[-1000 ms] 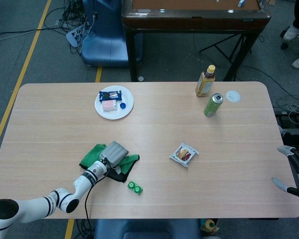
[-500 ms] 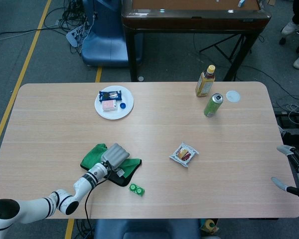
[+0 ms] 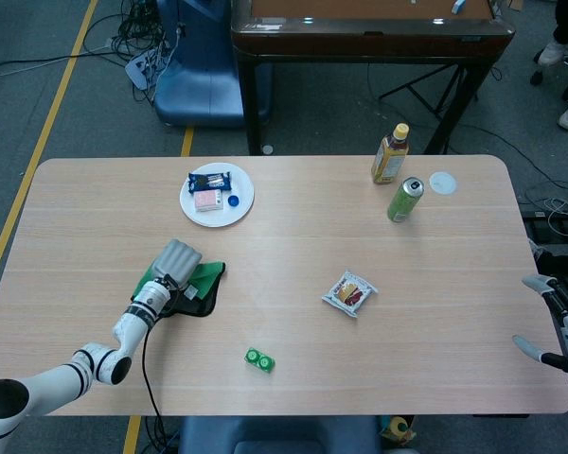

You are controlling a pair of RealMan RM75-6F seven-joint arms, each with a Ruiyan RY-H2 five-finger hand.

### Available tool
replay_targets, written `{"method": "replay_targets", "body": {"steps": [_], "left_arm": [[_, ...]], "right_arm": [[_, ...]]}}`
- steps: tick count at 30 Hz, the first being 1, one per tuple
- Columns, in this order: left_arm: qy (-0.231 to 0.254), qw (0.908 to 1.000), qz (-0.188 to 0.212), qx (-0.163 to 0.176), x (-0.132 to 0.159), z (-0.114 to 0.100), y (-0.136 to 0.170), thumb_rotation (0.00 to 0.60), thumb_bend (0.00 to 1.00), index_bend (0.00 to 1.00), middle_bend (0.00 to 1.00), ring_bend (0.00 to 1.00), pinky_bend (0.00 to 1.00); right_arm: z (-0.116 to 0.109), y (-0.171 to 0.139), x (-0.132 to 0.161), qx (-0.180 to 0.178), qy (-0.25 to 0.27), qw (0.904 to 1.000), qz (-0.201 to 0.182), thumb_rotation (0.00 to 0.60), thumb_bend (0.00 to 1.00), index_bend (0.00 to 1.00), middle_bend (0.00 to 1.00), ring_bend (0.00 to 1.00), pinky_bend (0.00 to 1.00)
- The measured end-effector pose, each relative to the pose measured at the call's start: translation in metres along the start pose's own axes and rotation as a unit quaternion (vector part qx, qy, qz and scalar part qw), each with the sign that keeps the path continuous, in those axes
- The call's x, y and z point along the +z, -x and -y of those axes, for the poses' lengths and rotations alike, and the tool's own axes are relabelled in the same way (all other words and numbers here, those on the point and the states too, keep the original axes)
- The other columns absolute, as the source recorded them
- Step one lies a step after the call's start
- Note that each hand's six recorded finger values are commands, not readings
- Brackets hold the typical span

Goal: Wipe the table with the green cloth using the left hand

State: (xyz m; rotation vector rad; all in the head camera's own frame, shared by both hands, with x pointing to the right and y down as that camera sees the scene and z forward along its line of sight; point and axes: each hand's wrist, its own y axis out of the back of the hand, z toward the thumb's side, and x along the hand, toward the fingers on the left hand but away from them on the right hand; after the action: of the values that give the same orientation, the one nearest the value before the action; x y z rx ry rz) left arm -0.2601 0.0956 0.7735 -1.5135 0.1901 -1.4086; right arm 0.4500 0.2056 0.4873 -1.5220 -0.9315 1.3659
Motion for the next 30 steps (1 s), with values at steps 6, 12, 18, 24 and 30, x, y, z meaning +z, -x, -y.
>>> {"method": "replay_targets", "body": {"steps": [6, 12, 18, 24, 30], "left_arm": [[0.033, 0.9982, -0.043, 0.024, -0.032, -0.017, -0.002, 0.6, 0.14, 0.56, 0.63, 0.63, 0.87], [0.071, 0.9934, -0.051, 0.074, -0.045, -0.054, 0.002, 0.6, 0.14, 0.56, 0.63, 0.63, 0.86], [0.071, 0.9895, -0.049, 0.116, -0.049, -0.082, -0.004, 0.6, 0.14, 0.56, 0.63, 0.62, 0.82], [0.076, 0.9882, -0.055, 0.121, -0.051, -0.085, -0.011, 0.6, 0.14, 0.51, 0.58, 0.6, 0.8], [0.069, 0.9927, -0.074, 0.066, -0.055, -0.058, -0.015, 0.6, 0.14, 0.06, 0.09, 0.22, 0.54]], "right_arm": [[0.0, -0.001, 0.0, 0.0, 0.001, 1.0, 0.0, 0.6, 0.2, 0.23, 0.26, 0.19, 0.19], [0.002, 0.002, 0.003, 0.001, 0.003, 1.0, -0.006, 0.6, 0.2, 0.23, 0.26, 0.19, 0.19], [0.002, 0.002, 0.004, 0.002, 0.002, 1.0, -0.006, 0.6, 0.2, 0.23, 0.26, 0.19, 0.19], [0.002, 0.0, 0.001, 0.002, 0.002, 1.0, 0.0, 0.6, 0.2, 0.23, 0.26, 0.19, 0.19], [0.003, -0.001, 0.001, 0.003, 0.002, 1.0, 0.0, 0.6, 0.2, 0.23, 0.26, 0.19, 0.19]]}}
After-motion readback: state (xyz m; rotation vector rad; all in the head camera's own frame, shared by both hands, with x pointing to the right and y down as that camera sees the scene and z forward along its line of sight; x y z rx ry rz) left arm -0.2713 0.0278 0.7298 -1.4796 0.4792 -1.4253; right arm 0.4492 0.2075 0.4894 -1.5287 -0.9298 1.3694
